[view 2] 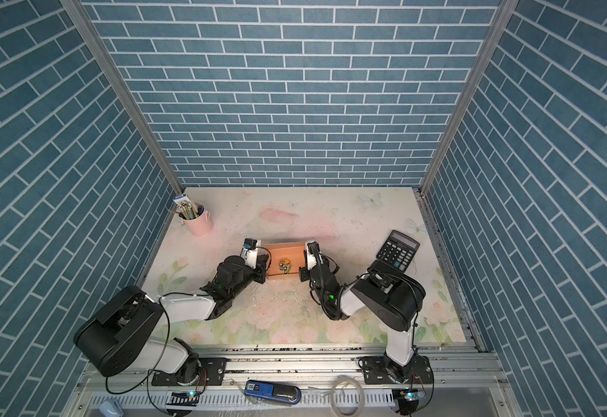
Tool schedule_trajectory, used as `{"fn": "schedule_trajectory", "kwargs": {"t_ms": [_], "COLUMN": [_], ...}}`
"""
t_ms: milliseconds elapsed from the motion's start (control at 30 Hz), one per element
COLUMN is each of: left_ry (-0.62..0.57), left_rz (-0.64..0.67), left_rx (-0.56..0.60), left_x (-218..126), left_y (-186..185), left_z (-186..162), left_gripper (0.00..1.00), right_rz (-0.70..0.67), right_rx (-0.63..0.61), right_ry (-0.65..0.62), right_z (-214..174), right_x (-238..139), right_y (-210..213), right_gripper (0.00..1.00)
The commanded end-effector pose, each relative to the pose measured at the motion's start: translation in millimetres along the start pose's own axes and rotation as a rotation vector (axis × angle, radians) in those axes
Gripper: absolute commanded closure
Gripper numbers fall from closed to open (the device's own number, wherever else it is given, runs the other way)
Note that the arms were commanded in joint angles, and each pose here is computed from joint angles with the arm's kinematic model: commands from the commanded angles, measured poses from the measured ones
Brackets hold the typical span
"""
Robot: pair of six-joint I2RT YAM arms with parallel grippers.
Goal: Fold the paper box
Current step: 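Fold the lid down over the box opening with both grippers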
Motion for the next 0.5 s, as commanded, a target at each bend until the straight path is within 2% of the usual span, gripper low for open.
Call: {"fn": "schedule_trajectory", "kwargs": {"t_ms": [0,367,467], "left_ry": [0.039,0.081,0.094], "left_rz": [-0.055,-0.063,-0.058], "left_rx": [-0.014,-0.043,-0.063], "left_x": [-7,-30,-38], "left_y": [-11,-10,-9], "left_z": [-9,-16,-20], "left_gripper": [0.89,0.88,0.84], "right_rz": [0.031,0.048,0.052], "right_rx": [-0.047,-0.081,-0.09], "right_ry": [0.062,0.078,0.088], "right_z": [-26,-39,-43], "right_x": [-6,-17,-19], "right_y": [1,-6,-8], "right_gripper": [1.0,1.0,1.0]}}
Point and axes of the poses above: each gripper's point midway between its finger pads, its own x axis out along the fingers, its own y axis along the line the jaws close on, z = x × y, the point moved 2 cm from there along -x, back along the fingers, and after that the axes turned 12 degrees about x, right-handed, at the moved point
